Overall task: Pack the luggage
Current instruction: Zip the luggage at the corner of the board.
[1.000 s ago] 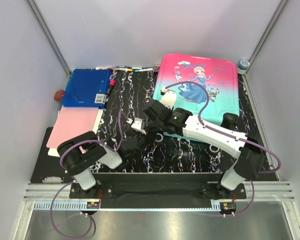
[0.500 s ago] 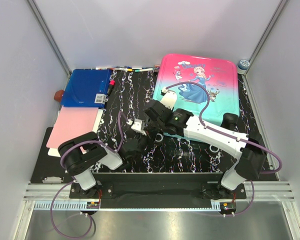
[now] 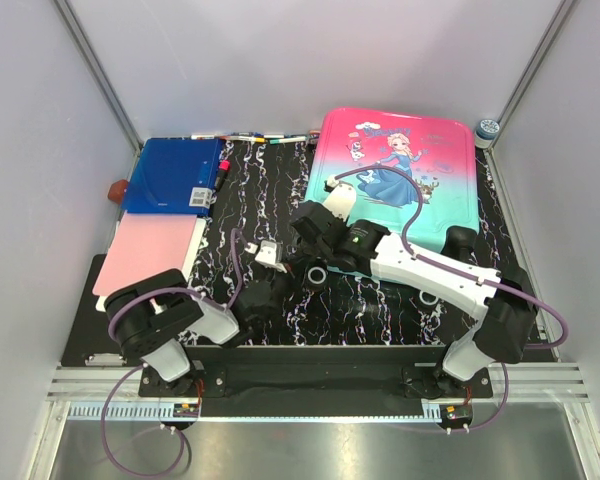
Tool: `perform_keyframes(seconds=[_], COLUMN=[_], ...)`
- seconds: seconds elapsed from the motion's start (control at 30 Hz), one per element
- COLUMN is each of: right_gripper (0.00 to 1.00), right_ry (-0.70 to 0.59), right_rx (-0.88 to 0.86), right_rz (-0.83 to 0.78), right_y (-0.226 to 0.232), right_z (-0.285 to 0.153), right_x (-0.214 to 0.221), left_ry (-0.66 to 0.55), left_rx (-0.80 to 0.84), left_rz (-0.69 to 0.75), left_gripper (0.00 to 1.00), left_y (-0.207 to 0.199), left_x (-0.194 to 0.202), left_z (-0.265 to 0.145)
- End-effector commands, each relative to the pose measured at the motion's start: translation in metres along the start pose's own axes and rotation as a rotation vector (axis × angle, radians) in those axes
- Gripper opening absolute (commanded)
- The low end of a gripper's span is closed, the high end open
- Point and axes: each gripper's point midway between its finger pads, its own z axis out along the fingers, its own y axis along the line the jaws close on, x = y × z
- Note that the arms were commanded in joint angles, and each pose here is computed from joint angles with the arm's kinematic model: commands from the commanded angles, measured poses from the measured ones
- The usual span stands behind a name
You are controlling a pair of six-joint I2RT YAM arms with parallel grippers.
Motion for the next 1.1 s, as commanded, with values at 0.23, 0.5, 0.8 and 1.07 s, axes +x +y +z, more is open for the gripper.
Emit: perform_keyframes(seconds=[0.23,0.5,0.8,1.07], right_gripper=[0.00,0.00,0.00,0.00], right_ry=[-0.079,-0.082,-0.076,-0.100], right_rx=[-0.139,-0.143,-0.182,-0.231], right_rz=[0.085,0.087,0.105,0.116], right_y=[0.025,0.027,0.044,0.058], right_z=[-0.045,-0.046,-0.050,-0.061], right_x=[-0.040,-0.042,-0.049,-0.064], left_ry=[-0.121,-0.074,-0.121,-0.181], left_rx=[0.015,0.207,0.249,0.258], left_rz=[0.030,-0.024,-0.066,-0.069], left_gripper=[0.00,0.39,0.64,0.71], left_y=[0.010,-0.015,-0.032,-0.042], left_x=[-0.031,-0.015,-0.027,-0.045], left_z=[-0.005,-0.023,-0.014,-0.004])
